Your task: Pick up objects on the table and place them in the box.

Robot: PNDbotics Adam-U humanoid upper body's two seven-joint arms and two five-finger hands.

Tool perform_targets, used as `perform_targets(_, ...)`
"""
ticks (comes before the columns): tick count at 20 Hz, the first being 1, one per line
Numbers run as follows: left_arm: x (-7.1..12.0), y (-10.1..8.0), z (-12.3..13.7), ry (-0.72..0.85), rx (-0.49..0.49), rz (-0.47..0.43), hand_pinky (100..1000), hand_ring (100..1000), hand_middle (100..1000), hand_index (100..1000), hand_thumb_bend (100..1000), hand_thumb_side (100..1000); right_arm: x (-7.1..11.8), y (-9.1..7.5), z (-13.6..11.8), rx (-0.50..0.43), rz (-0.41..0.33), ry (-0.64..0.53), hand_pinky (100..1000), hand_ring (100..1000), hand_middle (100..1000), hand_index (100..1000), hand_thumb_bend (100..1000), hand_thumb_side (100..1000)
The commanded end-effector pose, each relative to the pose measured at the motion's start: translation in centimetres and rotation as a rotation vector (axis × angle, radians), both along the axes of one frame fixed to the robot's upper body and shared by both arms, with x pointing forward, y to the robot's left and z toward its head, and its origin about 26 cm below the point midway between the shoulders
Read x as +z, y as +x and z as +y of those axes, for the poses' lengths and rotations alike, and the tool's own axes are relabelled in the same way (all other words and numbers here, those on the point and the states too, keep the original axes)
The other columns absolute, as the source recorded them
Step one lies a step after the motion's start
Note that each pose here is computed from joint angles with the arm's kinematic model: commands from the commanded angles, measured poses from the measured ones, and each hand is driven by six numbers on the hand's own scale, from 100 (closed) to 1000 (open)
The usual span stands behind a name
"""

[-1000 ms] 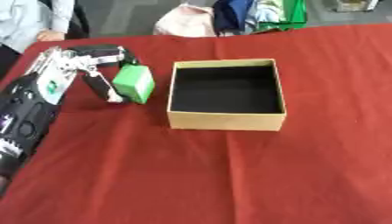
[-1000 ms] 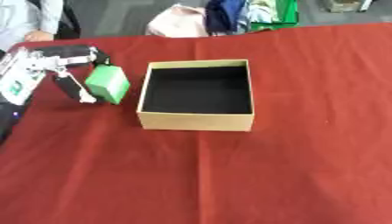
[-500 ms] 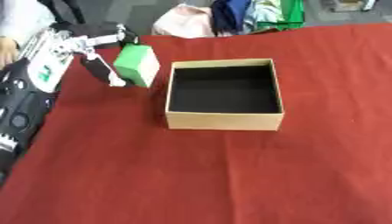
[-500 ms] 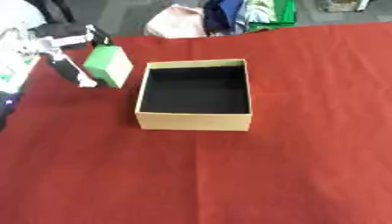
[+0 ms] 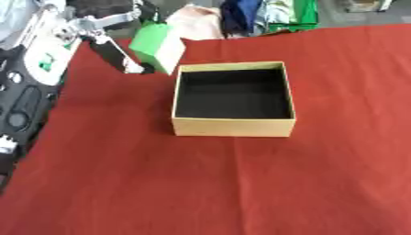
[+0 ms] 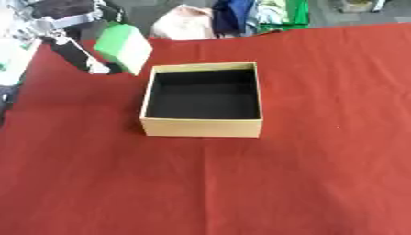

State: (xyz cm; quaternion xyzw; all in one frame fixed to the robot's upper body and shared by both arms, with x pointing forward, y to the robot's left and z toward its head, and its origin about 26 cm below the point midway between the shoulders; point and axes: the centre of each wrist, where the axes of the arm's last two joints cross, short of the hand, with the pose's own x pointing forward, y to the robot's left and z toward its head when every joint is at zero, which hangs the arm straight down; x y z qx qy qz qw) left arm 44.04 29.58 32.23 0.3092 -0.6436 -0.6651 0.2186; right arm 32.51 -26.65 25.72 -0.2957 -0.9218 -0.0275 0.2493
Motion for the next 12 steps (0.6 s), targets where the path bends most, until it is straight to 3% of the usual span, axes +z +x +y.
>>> perform_targets(1, 1.1, -0.3, -0.1, 0.130, -0.078, 0.006, 682, 630, 527, 619, 216, 100, 1.0, -0.4, -0.1, -0.004, -0.037, -0.015, 638, 658, 645, 805, 100, 405)
perform_targets(5, 1.0, -0.2, -1.4, 0.105, -0.128, 0.001, 681, 626, 523, 615, 213, 100, 1.0, -0.4, 0.0, 0.000, -0.038, -0.014, 638, 656, 645, 805, 100, 407)
perform_targets(10, 0.1, 0.8, -3.8, 0.018, -0.137, -0.013, 672, 619, 520, 611, 152, 100, 1.2, -0.4, 0.2, 0.008, -0.047, -0.009, 640, 656, 645, 805, 100, 407)
perform_targets(12, -0.2, 1.0, -5.1, -0.009, -0.130, -0.023, 671, 619, 520, 611, 168, 100, 1.3, -0.4, 0.3, 0.012, -0.052, -0.007, 640, 657, 646, 805, 100, 408)
